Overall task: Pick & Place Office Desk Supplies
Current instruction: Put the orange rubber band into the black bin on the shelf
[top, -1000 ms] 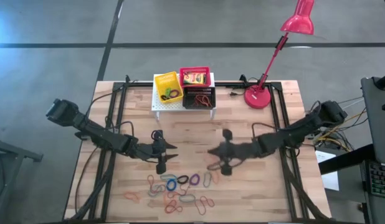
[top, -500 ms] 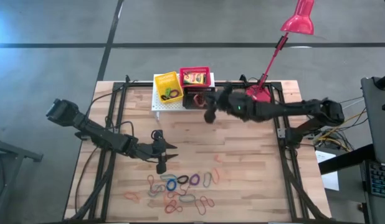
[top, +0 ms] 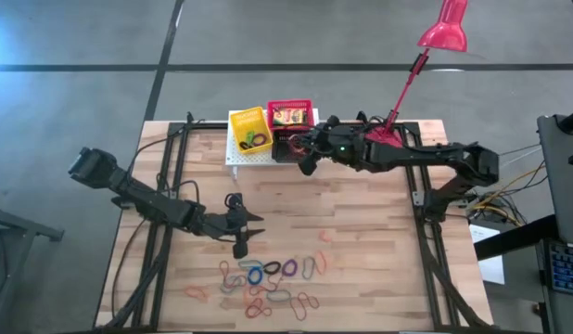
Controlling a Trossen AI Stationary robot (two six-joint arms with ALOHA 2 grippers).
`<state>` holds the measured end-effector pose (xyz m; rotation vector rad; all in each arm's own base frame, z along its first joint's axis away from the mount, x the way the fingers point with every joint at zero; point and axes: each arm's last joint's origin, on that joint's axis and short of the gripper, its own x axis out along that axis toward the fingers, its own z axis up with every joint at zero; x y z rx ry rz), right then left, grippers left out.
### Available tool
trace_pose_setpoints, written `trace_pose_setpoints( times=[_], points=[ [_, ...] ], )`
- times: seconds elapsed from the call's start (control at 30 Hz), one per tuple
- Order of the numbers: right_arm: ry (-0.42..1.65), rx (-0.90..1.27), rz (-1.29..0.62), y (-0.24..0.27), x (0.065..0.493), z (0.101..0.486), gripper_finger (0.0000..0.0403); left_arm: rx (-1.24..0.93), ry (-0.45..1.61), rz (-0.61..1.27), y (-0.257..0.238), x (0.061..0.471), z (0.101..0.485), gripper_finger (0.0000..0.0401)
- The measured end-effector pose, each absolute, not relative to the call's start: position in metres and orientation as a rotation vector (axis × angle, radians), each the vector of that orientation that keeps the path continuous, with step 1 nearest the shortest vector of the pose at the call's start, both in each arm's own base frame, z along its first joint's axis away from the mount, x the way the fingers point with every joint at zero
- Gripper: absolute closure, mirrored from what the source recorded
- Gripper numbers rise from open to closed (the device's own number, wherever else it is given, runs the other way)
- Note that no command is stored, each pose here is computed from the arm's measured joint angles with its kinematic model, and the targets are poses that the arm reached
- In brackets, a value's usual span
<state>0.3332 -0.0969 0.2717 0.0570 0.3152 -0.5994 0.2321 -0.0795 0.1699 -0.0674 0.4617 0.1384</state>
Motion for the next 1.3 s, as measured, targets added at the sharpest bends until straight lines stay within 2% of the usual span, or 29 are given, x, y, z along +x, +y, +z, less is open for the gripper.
trace_pose_setpoints(
  times=[0.27, 0.43, 0.63, 0.77, 1.03, 1.13, 1.3],
  points=[
    [0.406, 0.027, -0.611, -0.111, 0.367, 0.277, 0.0385, -0.07, 0.461, 0.14, -0.079, 0.232, 0.17, 0.0238],
    [0.549, 0.03, -0.624, -0.119, 0.371, 0.286, 0.0337, -0.079, 0.46, 0.142, -0.079, 0.232, 0.17, 0.0238],
    [0.567, 0.027, -0.62, -0.116, 0.365, 0.304, 0.0266, -0.079, 0.461, 0.142, -0.079, 0.232, 0.17, 0.0238],
    [0.564, 0.024, -0.599, -0.104, 0.353, 0.321, 0.0241, -0.079, 0.46, 0.142, -0.079, 0.232, 0.17, 0.0238],
    [0.566, 0.021, -0.429, -0.033, 0.329, 0.33, 0.0249, -0.08, 0.461, 0.141, -0.079, 0.232, 0.17, 0.0238],
    [0.585, 0.027, -0.357, -0.001, 0.321, 0.319, 0.0258, -0.08, 0.461, 0.141, -0.079, 0.232, 0.17, 0.0238],
    [0.638, 0.016, -0.345, 0.046, 0.303, 0.288, 0.0273, -0.08, 0.461, 0.14, -0.079, 0.232, 0.17, 0.0238]
  ],
)
